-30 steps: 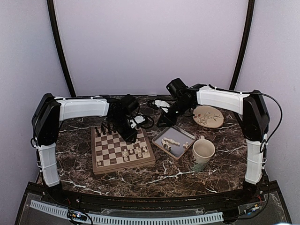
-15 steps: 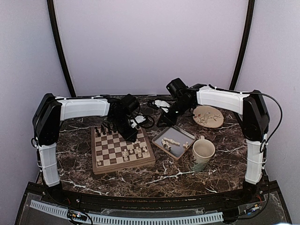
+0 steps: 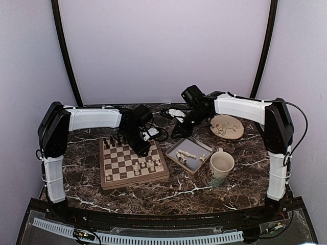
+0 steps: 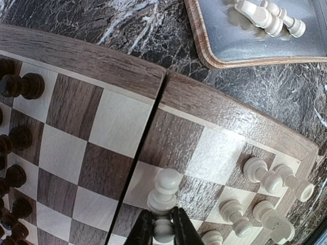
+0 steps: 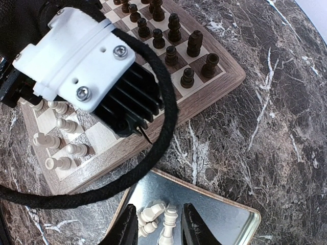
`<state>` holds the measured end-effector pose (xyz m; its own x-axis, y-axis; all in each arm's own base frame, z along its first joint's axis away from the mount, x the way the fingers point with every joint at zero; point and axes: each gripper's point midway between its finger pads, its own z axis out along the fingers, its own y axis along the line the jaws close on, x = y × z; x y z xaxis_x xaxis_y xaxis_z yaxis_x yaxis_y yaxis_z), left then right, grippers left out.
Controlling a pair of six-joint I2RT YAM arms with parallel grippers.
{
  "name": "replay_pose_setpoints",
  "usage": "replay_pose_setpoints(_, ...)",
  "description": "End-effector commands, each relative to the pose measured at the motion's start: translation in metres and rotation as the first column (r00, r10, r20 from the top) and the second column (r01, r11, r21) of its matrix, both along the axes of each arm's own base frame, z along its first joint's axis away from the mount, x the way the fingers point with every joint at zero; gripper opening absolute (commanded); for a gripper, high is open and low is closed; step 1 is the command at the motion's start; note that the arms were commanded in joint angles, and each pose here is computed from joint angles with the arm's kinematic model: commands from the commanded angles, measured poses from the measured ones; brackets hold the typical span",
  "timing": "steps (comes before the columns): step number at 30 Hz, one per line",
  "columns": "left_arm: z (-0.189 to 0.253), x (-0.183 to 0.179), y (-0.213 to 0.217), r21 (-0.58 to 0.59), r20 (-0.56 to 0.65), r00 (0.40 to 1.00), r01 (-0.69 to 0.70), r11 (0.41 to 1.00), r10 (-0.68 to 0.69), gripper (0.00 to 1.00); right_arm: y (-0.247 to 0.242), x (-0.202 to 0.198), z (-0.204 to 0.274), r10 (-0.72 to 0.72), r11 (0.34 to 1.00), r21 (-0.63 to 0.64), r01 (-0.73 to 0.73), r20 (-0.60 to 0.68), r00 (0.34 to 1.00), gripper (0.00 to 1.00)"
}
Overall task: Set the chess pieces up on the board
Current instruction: Pick up the pawn from the chessboard.
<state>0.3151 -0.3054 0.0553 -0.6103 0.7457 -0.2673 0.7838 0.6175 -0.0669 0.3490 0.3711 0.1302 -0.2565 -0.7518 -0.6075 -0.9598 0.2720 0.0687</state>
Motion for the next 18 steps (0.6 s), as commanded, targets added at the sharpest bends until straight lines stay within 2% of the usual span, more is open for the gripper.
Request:
replay_pose_setpoints(1,0.008,-0.001,0.000,-0.005,-0.005,1.000,-0.005,1.000,0.005,0.13,0.001,0.001,0.006,-0.004,1.000,0.013,0.004,0.007,1.000,0.30)
replay_pose_setpoints(4,0.014,-0.002,-0.001,-0.014,0.000,1.000,-0.007,1.000,0.007,0.09,0.001,0.002,0.008,-0.013,1.000,0.014,0.013,0.011,1.000,0.29)
replay_pose_setpoints(8,0.036,0.002,-0.003,-0.067,0.065,0.998,-0.009,0.998,0.013,0.05,0.000,0.012,0.021,-0.056,0.997,0.055,0.055,0.010,0.998,0.29)
replay_pose_setpoints(14,0.058,0.007,-0.006,-0.137,0.140,0.990,-0.009,0.991,0.028,0.04,-0.016,0.038,0.064,-0.181,0.967,0.181,0.177,0.002,0.984,0.30)
replay_pose_setpoints(18,0.064,0.009,-0.009,-0.163,0.159,0.987,-0.011,0.987,0.037,0.04,-0.022,0.038,0.071,-0.194,0.952,0.230,0.202,-0.054,0.979,0.33)
